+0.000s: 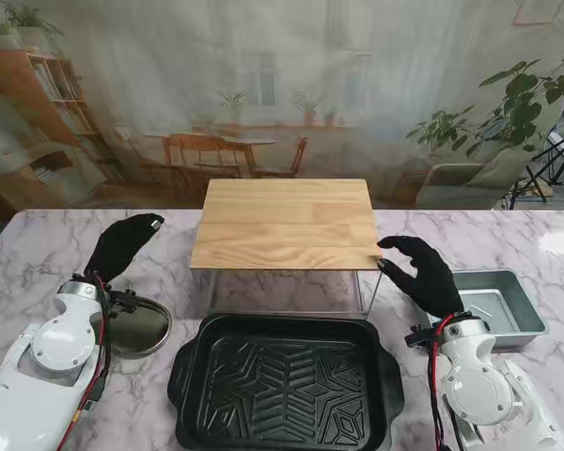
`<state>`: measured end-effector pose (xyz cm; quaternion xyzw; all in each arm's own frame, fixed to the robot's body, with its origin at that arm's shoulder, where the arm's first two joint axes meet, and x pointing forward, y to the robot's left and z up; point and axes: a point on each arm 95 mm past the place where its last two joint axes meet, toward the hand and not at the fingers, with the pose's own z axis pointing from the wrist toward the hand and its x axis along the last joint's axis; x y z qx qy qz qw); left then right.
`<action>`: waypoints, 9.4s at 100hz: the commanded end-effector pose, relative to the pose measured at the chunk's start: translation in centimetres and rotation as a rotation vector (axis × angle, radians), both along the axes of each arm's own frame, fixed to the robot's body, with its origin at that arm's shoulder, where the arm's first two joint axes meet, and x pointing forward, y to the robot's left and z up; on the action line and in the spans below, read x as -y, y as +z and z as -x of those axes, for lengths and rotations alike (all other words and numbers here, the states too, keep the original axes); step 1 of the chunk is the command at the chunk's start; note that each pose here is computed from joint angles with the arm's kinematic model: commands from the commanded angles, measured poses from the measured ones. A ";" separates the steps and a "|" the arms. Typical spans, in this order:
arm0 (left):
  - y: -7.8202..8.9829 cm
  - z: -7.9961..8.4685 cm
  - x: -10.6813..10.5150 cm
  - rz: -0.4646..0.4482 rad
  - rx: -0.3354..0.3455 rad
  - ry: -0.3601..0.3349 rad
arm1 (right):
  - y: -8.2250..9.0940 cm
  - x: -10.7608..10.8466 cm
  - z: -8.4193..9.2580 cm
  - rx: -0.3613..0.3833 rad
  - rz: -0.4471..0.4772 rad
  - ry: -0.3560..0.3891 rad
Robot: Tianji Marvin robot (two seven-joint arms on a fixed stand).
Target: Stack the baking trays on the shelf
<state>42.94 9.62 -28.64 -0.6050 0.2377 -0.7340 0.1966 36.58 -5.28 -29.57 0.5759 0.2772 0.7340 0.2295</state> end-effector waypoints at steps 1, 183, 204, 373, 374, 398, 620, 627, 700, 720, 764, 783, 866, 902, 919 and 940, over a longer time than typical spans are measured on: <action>-0.1 0.0 0.3 -0.002 -0.004 -0.014 | -0.2 -0.1 0.0 -0.005 -0.003 0.003; -0.1 0.1 0.9 -0.016 -0.017 -0.033 | 0.0 1.0 1.4 0.050 0.001 -0.012; 0.0 0.1 0.8 -0.008 -0.014 -0.027 | 0.7 2.4 1.1 0.068 0.071 -0.018; 0.1 0.0 0.6 -0.010 -0.002 -0.013 | -4.0 14.6 1.6 -0.290 1.088 -0.073; 0.1 0.0 0.6 -0.010 -0.002 -0.013 | -4.1 14.6 1.6 -0.291 1.091 -0.073; 0.1 0.0 0.7 -0.011 -0.001 -0.011 | -5.2 14.0 1.4 -0.326 1.108 -0.057; -0.2 -0.2 0.9 -0.016 -0.010 -0.013 | -9.7 9.8 0.5 -0.473 0.957 -0.069; -0.2 -0.2 0.9 -0.016 -0.011 -0.014 | -9.8 9.7 0.4 -0.459 0.950 -0.074; -0.3 -0.2 0.9 -0.011 -0.005 -0.016 | -7.7 9.7 0.6 -0.230 0.959 -0.081; -0.3 -0.2 0.9 -0.010 -0.003 -0.016 | -6.7 9.7 0.9 -0.177 0.943 -0.079; -0.3 -0.3 0.8 -0.008 0.001 -0.015 | -3.4 9.7 2.4 -0.041 0.936 -0.067; -0.2 -0.2 0.8 -0.006 0.003 -0.015 | -1.9 9.1 3.2 -0.011 0.938 -0.040; -0.2 -0.3 0.6 -0.015 0.016 -0.014 | 1.7 5.4 12.3 0.042 0.944 0.132; -0.3 -0.3 0.7 -0.024 0.014 -0.019 | 2.2 3.5 14.6 0.069 0.936 0.191; -0.3 -0.3 0.7 -0.018 0.018 -0.020 | 2.4 1.8 15.4 0.072 0.937 0.252; -0.3 -0.3 0.8 -0.021 0.018 -0.023 | 2.8 0.0 15.9 0.029 0.912 0.349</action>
